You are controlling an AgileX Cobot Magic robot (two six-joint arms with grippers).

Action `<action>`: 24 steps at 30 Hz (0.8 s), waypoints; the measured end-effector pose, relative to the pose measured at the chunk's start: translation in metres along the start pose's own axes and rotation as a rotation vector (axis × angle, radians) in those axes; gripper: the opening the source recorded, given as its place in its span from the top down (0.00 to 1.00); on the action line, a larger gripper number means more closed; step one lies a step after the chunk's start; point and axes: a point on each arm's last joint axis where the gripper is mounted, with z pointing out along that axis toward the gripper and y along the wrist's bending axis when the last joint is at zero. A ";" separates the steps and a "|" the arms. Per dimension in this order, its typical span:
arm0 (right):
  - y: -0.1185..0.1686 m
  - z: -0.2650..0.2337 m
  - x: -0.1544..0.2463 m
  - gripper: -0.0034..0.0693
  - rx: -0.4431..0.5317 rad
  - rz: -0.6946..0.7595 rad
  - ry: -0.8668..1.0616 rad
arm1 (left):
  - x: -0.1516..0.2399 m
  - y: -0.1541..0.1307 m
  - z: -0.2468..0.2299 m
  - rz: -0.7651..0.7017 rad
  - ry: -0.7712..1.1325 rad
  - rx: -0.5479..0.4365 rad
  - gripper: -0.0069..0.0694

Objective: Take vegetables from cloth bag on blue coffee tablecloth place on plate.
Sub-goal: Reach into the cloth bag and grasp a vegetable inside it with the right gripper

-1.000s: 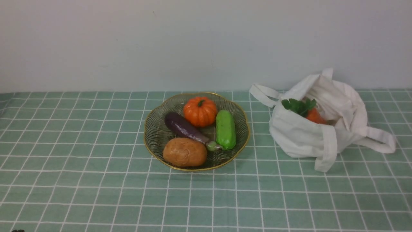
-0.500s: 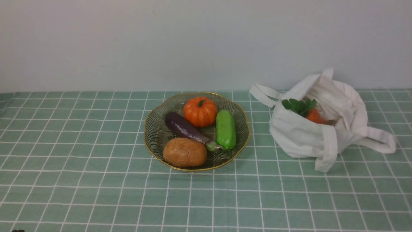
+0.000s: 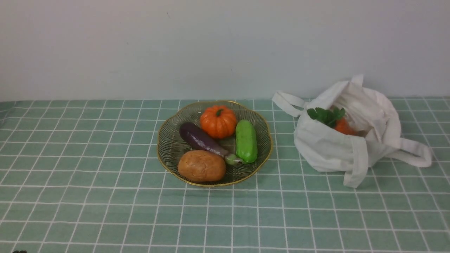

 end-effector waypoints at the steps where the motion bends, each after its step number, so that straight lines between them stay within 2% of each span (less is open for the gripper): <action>1: 0.002 0.009 -0.005 0.97 0.014 -0.035 0.054 | 0.000 0.000 0.000 0.000 0.000 0.000 0.92; 3: 0.006 0.038 -0.020 0.97 0.012 -0.105 0.260 | 0.000 0.000 0.000 0.000 0.000 0.000 0.92; 5: 0.008 0.066 -0.032 0.97 0.019 -0.124 0.389 | 0.000 0.000 0.000 0.000 0.000 0.000 0.92; 6: 0.008 0.065 -0.034 0.96 0.017 -0.127 0.387 | 0.000 0.000 0.000 0.000 0.000 0.000 0.92; 15: 0.006 0.166 -0.055 0.91 0.015 -0.200 0.637 | 0.000 0.000 0.000 0.000 0.000 0.000 0.92; 21: -0.006 0.216 -0.054 0.72 0.063 -0.262 0.667 | 0.000 0.000 0.000 0.000 0.000 0.000 0.92; 24: -0.014 0.243 -0.048 0.53 0.100 -0.278 0.643 | 0.000 0.000 0.000 0.000 0.000 0.000 0.92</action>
